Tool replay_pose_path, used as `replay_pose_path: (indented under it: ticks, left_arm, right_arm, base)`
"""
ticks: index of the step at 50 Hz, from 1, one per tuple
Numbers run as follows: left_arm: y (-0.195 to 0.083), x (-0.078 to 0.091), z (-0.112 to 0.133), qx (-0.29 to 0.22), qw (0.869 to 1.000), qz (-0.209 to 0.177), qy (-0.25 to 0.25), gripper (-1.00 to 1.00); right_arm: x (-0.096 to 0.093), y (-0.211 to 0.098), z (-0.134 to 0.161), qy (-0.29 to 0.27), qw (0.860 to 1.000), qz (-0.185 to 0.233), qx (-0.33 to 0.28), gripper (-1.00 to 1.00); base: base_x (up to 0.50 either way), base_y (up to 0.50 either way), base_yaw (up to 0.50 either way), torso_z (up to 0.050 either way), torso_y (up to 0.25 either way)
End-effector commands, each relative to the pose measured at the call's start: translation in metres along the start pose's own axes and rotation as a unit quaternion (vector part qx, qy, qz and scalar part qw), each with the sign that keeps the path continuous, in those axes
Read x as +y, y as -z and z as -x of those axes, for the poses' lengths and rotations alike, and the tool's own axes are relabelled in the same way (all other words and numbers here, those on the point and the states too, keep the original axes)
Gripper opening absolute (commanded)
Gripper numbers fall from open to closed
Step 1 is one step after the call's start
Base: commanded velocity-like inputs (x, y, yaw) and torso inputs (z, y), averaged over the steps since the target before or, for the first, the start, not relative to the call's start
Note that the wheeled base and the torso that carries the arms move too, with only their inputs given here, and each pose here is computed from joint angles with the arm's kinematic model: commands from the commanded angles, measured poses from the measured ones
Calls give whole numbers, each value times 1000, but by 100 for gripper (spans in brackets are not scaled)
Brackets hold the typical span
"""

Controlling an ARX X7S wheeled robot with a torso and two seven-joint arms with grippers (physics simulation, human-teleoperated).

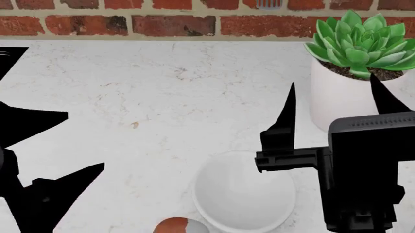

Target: Place the eggs and milk next to the bowl.

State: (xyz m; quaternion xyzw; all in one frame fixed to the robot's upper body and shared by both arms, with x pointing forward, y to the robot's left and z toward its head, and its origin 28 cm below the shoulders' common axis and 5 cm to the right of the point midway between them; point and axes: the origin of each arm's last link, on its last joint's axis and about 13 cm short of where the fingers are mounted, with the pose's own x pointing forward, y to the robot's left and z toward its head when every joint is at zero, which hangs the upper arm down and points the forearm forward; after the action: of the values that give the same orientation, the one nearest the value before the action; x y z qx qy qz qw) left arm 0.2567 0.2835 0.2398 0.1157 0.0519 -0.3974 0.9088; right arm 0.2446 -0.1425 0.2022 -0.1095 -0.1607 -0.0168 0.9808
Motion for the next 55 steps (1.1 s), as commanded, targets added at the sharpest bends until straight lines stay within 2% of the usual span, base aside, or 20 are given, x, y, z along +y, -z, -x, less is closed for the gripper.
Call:
replay_pose_path:
  ticks: [1, 6, 9, 13, 26, 30, 31, 35, 36, 38, 40, 44, 47, 49, 50, 52, 55]
  left_arm:
    - [11, 6, 13, 29, 995, 19, -89, 100]
    - [15, 6, 19, 44, 993, 26, -109, 100]
    - [20, 12, 20, 55, 986, 33, -152, 100]
    - [21, 14, 23, 60, 984, 38, -166, 100]
    - [29, 9, 31, 65, 967, 65, -240, 100]
    - [32, 9, 34, 75, 958, 71, -266, 100]
    - [32, 9, 34, 71, 952, 88, -283, 100]
    - [34, 8, 36, 78, 944, 90, -306, 100]
    - [34, 6, 37, 70, 944, 117, -300, 100]
    - [36, 6, 37, 71, 941, 107, -312, 100]
    - [38, 5, 39, 76, 932, 117, -335, 100]
    - [39, -1, 43, 79, 927, 125, -344, 100]
    - [39, -2, 48, 82, 911, 127, -383, 100]
    - [39, -3, 50, 89, 909, 131, -387, 100]
    - [40, -3, 51, 90, 900, 131, -405, 100]
    - [42, -4, 53, 98, 899, 136, -405, 100]
    - [46, -4, 56, 103, 889, 142, -424, 100]
  right_arm:
    - [-3, 1, 0, 4, 1000, -7, -6, 100]
    - [-3, 2, -1, 3, 1000, -8, -6, 100]
    - [-2, 3, -1, 3, 1000, -9, -6, 100]
    - [-2, 4, -1, 2, 1000, -10, -6, 100]
    - [-3, 5, -1, 2, 1000, -11, -7, 100]
    - [-2, 6, -1, 1, 1000, -13, -7, 100]
    - [-2, 5, -1, 1, 1000, -13, -7, 100]
    - [-2, 5, -1, 1, 1000, -13, -7, 100]
    - [-2, 5, -1, 1, 1000, -13, -8, 100]
    - [-3, 5, -1, 1, 1000, -12, -8, 100]
    - [-3, 4, -1, 2, 1000, -13, -9, 100]
    - [-3, 4, -1, 1, 1000, -13, -9, 100]
    - [-4, 5, -1, 2, 1000, -14, -9, 100]
    - [-3, 6, -1, 1, 1000, -15, -9, 100]
    - [-2, 7, -2, 0, 1000, -16, -8, 100]
    - [-2, 6, -3, -2, 1000, -16, -8, 100]
    - [-2, 7, -3, -4, 1000, -17, -8, 100]
  base:
    - [0, 0, 0, 0, 0]
    - [0, 0, 0, 0, 0]
    - [0, 0, 0, 0, 0]
    - [0, 0, 0, 0, 0]
    - [0, 0, 0, 0, 0]
    - [0, 0, 0, 0, 0]
    - [0, 0, 0, 0, 0]
    - [0, 0, 0, 0, 0]
    - [0, 0, 0, 0, 0]
    - [0, 0, 0, 0, 0]
    - [0, 0, 0, 0, 0]
    - [0, 0, 0, 0, 0]
    - [0, 0, 0, 0, 0]
    - [0, 0, 0, 0, 0]
    - [0, 0, 0, 0, 0]
    - [0, 0, 0, 0, 0]
    - [0, 0, 0, 0, 0]
